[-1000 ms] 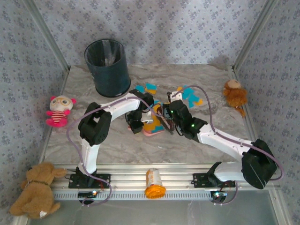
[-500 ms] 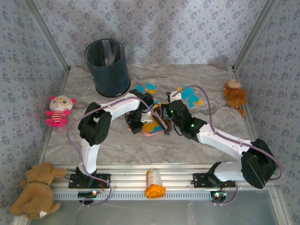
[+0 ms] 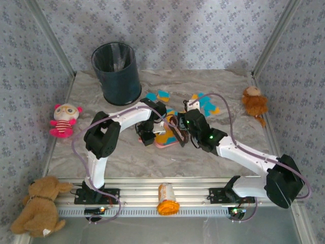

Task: Sweep away the paper scraps from the table

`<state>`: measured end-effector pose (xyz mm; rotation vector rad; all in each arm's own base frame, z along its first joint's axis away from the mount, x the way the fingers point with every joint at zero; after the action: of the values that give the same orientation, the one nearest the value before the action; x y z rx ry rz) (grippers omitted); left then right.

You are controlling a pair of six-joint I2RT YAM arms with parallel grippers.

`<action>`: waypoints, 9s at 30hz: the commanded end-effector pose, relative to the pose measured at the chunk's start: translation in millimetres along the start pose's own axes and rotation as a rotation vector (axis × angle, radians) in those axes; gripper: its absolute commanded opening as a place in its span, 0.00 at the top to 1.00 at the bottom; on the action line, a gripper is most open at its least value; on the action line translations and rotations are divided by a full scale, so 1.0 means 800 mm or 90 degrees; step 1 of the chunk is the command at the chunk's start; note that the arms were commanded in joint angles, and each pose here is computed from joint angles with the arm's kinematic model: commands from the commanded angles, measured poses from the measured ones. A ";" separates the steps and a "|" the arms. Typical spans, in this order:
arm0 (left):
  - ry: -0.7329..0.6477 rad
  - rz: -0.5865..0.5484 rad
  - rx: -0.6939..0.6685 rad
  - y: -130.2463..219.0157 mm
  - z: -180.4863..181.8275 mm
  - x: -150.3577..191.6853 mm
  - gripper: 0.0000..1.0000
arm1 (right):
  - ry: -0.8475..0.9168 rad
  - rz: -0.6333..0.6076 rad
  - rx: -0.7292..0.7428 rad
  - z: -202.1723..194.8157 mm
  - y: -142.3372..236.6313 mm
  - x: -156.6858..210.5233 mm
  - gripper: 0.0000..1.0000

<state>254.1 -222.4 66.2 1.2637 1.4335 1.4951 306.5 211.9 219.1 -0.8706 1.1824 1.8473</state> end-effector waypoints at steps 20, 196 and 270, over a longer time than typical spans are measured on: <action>0.028 -0.181 -0.011 0.091 -0.022 0.001 1.00 | -0.052 -0.060 0.058 -0.084 0.058 -0.055 1.00; 0.709 -1.132 0.746 0.458 0.274 0.077 1.00 | -0.082 -0.033 0.056 -0.100 0.046 -0.049 1.00; 0.425 -0.618 -0.051 0.315 0.080 0.113 1.00 | -0.062 -0.040 0.044 -0.100 0.044 -0.045 1.00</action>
<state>340.0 -163.5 332.5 -0.1950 2.0795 1.1739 301.8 118.0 224.2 -0.7169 1.1899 1.7807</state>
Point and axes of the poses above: each hand's point on the last joint's axis, 136 mm out from that joint toward the fingers, its own y axis back along the fingers, its own z axis along the line the jaws close on, x = y × z, the point moved 2 cm from there along y, back along the fingers, and after that the axes turned 10 degrees about -y, right-handed, at the moved point
